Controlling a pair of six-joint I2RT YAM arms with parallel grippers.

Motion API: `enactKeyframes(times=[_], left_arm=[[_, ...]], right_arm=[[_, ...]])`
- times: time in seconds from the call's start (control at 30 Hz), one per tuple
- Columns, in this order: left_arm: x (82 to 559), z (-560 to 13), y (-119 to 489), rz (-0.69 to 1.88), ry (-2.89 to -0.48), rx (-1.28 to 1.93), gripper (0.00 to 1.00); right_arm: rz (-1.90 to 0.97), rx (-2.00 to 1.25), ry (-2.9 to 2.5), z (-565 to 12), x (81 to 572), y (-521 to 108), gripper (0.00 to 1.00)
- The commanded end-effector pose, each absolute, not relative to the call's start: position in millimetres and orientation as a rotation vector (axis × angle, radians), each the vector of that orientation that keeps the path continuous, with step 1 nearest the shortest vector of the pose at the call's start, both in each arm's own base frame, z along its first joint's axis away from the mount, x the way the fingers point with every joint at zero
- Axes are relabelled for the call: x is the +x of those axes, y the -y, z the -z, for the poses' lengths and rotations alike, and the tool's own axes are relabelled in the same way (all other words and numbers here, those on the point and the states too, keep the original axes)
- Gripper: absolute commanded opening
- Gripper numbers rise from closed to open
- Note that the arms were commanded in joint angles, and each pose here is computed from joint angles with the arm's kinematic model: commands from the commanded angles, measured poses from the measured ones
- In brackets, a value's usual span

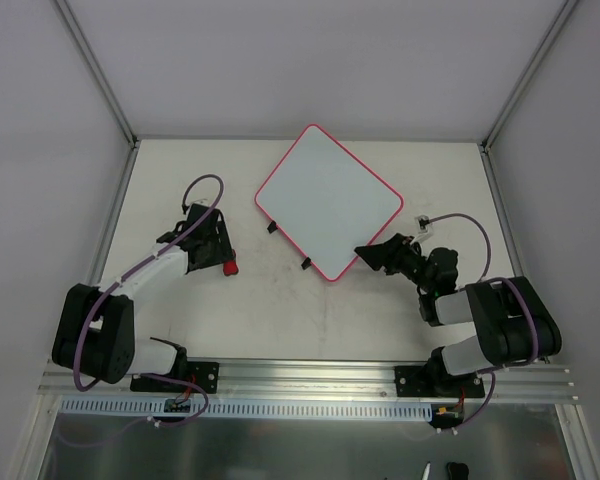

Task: Erase the whiteboard

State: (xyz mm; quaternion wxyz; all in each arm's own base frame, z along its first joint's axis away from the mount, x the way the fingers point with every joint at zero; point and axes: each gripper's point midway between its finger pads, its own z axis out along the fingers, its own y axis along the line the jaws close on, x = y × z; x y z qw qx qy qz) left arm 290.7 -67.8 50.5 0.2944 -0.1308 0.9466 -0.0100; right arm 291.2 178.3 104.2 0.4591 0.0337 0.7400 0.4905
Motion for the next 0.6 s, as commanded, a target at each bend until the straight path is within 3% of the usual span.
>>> enactKeyframes(times=[0.0,0.23,0.37,0.57], left_arm=[[291.7,-60.5,62.7,0.018,-2.473,-0.360,0.68],[290.1,-73.0,62.0,0.045,-2.423,-0.364,0.81],[286.1,-82.8,66.3,0.102,-2.382,-0.333,0.99],[279.6,-98.9,65.4,0.156,-2.289,-0.337,0.99]], right_arm=[[-1.157,-0.051,-1.539,-164.5,298.0,-172.8,0.72],[-1.125,-0.044,-1.506,-170.1,286.8,-162.2,0.77],[-1.116,-0.026,-1.468,-179.1,279.5,-155.6,0.83],[-1.152,-0.010,-1.441,-189.1,263.3,-150.8,0.97]])
